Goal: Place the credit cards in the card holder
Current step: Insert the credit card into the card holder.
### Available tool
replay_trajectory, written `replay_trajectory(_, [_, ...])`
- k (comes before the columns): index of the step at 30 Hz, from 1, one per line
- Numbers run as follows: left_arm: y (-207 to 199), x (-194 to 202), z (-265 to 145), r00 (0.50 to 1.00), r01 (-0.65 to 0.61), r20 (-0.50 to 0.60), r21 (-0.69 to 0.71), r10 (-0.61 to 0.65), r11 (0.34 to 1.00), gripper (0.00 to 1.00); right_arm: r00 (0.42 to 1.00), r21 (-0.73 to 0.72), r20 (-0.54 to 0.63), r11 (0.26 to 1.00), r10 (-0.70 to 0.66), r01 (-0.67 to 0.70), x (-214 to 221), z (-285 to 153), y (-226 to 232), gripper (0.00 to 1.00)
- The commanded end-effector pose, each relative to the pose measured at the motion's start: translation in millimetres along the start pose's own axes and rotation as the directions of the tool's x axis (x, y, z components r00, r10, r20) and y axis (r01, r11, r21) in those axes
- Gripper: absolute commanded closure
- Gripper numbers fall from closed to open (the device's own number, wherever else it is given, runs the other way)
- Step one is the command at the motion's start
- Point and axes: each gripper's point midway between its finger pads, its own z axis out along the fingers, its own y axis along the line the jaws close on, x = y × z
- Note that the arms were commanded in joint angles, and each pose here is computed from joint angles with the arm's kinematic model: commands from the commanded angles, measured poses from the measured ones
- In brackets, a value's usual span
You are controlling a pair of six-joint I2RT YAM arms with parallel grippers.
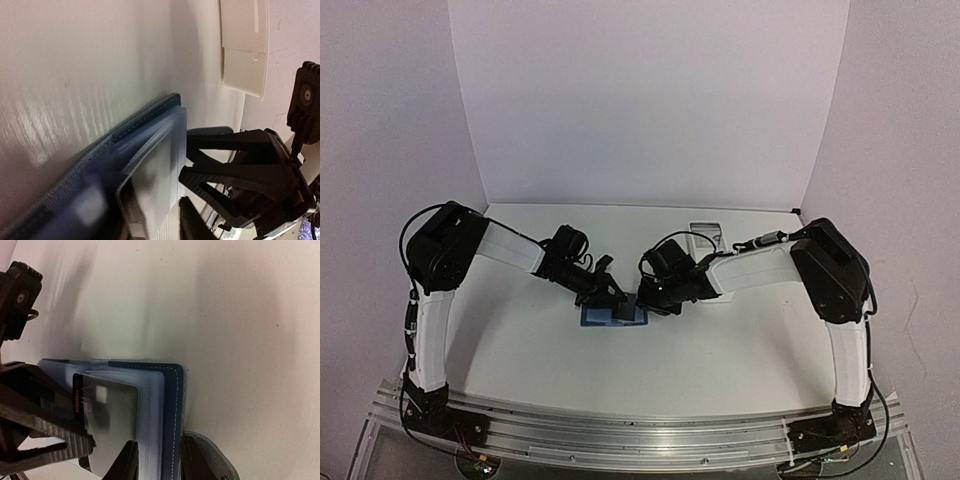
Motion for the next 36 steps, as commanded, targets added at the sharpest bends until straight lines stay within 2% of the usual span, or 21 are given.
replay_trajectory(1, [10.8,-0.1,-14.8,0.999,0.0,-0.034,-0.177,-0.006,0.984,0.55,0.998,0.039,-0.05,0.999,0.025,-0.023,19.1,10.6,-16.2,0.73])
replay_trajectory(3, [9.7,0.8,-20.6,0.999,0.004,-0.043,-0.215,-0.014,0.977,0.48,0.999,0.039,-0.047,0.999,0.028,-0.026,18.6,9.9,-16.0,0.73])
replay_trajectory(7, [5.3,-0.4,-25.5,0.999,-0.011,-0.043,-0.238,0.0,0.971,0.43,0.999,0.034,-0.043,0.999,0.03,-0.029,16.6,8.7,-14.5,0.73])
replay_trajectory(13, [-5.3,-3.1,-29.3,0.998,-0.034,-0.05,-0.238,0.023,0.971,0.32,0.998,0.016,-0.054,0.999,0.041,-0.04,18.3,9.8,-9.5,0.73])
replay_trajectory(20, [2.4,3.4,-9.9,0.998,-0.031,-0.063,-0.173,0.02,0.984,0.31,0.997,-0.003,-0.063,0.999,0.047,-0.047,20.3,11.9,-4.4,0.73])
replay_trajectory(27, [-37.9,2.1,4.6,0.994,-0.058,-0.091,-0.05,0.053,0.997,0.31,0.996,-0.02,-0.07,0.998,0.051,-0.052,21.9,15.7,0.4,0.73])
replay_trajectory(36, [-58.4,12.8,14.2,0.989,-0.06,-0.133,0.012,0.061,0.998,0.3,0.996,-0.024,-0.076,0.998,0.048,-0.05,24.1,16.5,1.7,0.74])
